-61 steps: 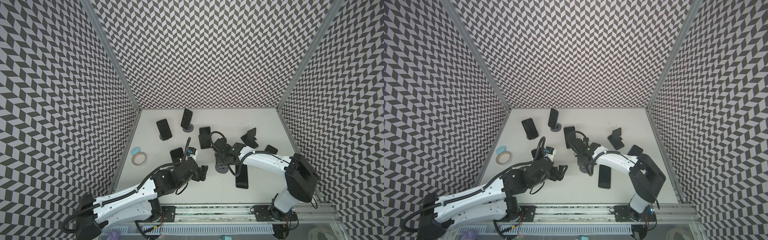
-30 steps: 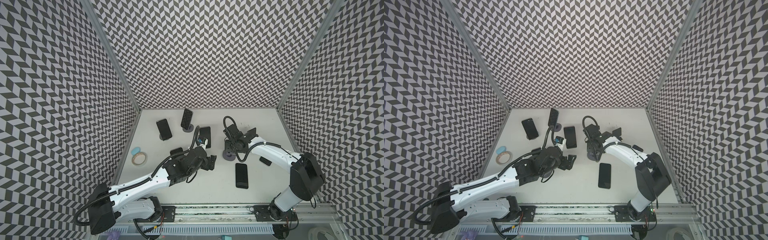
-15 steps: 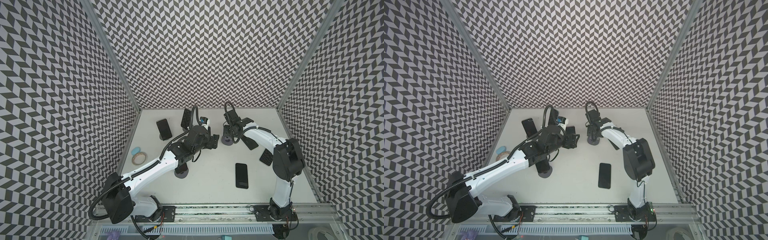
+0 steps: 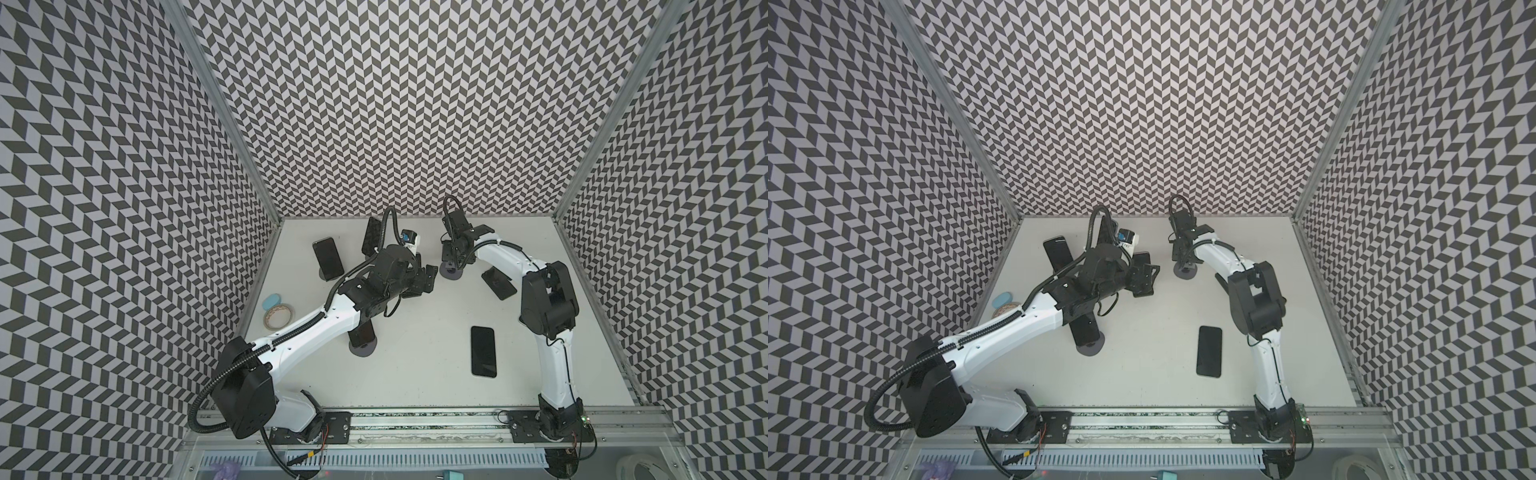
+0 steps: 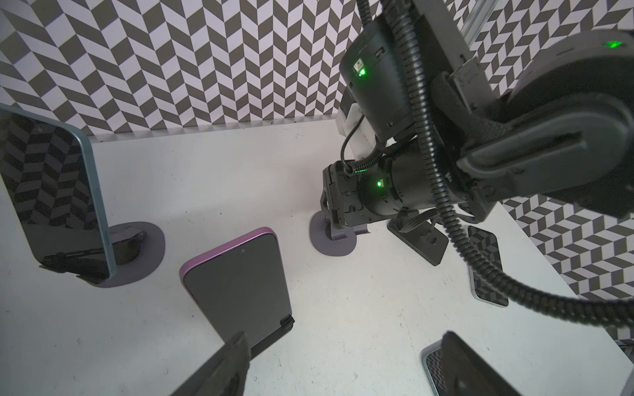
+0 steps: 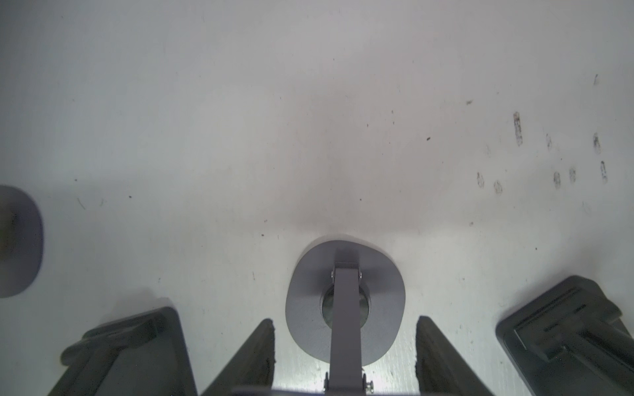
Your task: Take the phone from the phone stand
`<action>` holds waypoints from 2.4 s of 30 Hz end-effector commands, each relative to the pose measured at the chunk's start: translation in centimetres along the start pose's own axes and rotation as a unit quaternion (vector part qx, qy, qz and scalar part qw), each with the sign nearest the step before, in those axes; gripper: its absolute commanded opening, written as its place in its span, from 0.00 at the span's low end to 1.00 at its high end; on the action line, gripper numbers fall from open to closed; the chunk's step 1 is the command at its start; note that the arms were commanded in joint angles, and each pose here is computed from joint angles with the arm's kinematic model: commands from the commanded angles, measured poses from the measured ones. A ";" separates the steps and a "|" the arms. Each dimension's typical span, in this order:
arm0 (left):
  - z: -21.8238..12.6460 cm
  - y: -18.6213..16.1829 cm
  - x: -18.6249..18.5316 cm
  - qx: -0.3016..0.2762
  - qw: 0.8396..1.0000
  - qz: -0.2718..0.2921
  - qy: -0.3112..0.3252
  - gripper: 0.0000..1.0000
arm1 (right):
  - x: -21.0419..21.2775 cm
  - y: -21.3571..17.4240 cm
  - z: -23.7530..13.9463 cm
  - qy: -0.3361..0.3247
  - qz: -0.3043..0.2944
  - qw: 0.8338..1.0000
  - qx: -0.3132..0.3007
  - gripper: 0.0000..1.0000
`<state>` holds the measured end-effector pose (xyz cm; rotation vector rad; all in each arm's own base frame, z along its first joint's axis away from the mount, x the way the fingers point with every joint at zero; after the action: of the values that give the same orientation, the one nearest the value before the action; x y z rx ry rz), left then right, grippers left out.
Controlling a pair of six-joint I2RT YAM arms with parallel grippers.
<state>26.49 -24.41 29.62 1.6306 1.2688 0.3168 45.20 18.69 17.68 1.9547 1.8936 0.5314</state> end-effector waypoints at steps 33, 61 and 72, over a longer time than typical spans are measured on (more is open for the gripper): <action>-4.0 3.8 1.1 -0.060 0.998 -0.009 -0.001 0.86 | -1.0 4.6 -8.5 0.014 0.038 0.996 -0.082 0.90; -9.8 -2.2 3.9 -0.040 0.992 -0.114 0.049 0.84 | 3.0 -8.3 -23.7 0.190 -0.045 0.973 -0.123 0.85; -9.8 -2.6 3.7 -0.026 0.993 -0.112 0.028 0.85 | 4.5 -10.8 -24.5 0.263 -0.067 0.952 -0.142 0.85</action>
<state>19.83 -16.04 30.33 1.4281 1.4680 0.2728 23.34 23.00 32.23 1.6151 2.1187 1.1871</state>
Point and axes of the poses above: each gripper's point midway between its finger pads, its own z axis out along the fingers, its own x axis along the line the jaws close on, y = z × x, the point moved 10 cm from there along -z, back along the fingers, and after that the axes turned 6 degrees about -z, right-handed, at the moved point
